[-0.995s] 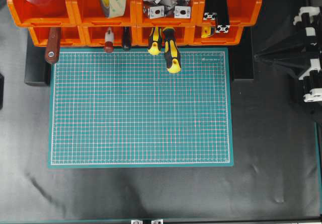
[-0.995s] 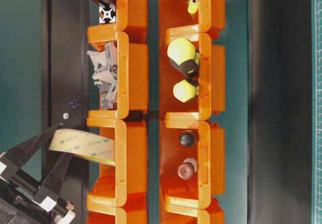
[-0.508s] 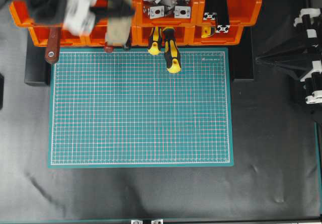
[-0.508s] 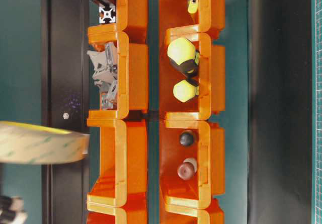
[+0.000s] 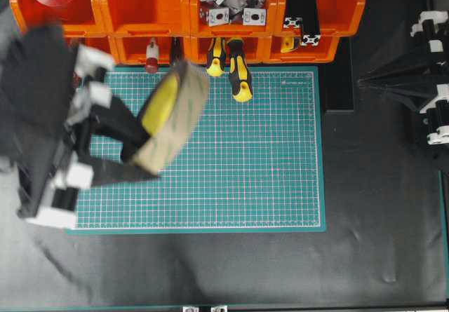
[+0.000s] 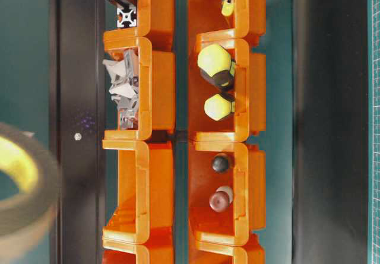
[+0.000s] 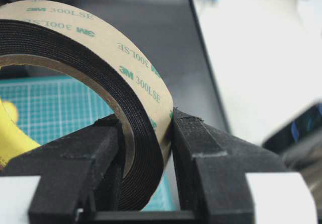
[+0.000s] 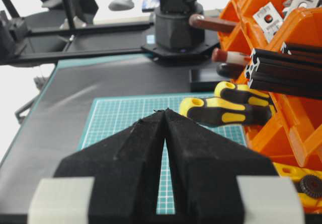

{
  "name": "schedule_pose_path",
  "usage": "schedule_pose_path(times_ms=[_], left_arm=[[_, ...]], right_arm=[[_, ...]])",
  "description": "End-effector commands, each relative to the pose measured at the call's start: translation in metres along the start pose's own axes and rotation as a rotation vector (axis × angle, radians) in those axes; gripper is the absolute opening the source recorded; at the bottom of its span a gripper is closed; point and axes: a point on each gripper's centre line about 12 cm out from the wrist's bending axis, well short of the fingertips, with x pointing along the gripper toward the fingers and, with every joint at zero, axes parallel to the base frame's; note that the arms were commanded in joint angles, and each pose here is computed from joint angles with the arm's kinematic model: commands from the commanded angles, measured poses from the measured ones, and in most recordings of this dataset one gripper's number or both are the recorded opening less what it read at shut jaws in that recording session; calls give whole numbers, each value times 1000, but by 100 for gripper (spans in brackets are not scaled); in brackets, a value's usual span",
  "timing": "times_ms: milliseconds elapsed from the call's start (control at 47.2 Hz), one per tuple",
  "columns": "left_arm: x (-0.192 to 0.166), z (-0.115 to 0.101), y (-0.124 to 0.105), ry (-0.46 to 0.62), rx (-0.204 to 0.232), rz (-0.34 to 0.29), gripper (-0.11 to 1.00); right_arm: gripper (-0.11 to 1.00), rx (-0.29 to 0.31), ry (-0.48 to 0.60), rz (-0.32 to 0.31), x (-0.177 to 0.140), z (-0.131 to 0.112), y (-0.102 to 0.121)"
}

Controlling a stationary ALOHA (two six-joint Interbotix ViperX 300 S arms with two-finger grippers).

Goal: Pick foam from container rack with left arm.
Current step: 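Carry the tape roll out of the bin and lower it onto the mat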

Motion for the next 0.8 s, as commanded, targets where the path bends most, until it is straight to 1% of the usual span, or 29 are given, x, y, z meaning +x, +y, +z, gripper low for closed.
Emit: schedule_pose_path(times_ms=[0, 85, 127, 148, 233, 339, 423, 508, 614, 677, 783], left_arm=[[7, -9, -7, 31, 53, -15, 26], [21, -25, -10, 94, 59, -18, 26], [29, -38, -11, 143, 63, -17, 26], [35, -48, -11, 180, 68, -16, 26], [52, -72, -12, 278, 82, -13, 26], [69, -94, -10, 387, 104, -5, 26], [77, -104, -9, 470, 119, 2, 26], [81, -113, -8, 561, 145, 8, 26], [80, -119, -5, 673, 199, 13, 26], [80, -118, -3, 690, 212, 11, 26], [81, -117, 0, 689, 216, 14, 26]], right_arm=[[1, 5, -34, 2, 1, 12, 1], [1, 3, -35, 4, 1, 13, 1], [1, 3, -35, 2, 1, 13, 1], [1, 3, -35, 2, 1, 13, 1], [1, 3, -35, 2, 1, 13, 1], [1, 3, -38, 3, 1, 13, 1], [1, 3, -40, 3, 1, 13, 1], [1, 3, -44, 3, 1, 13, 1], [1, 3, -58, 4, 0, 15, 1], [1, 5, -67, 4, 1, 16, 1], [1, 9, -73, 4, 1, 17, 1]])
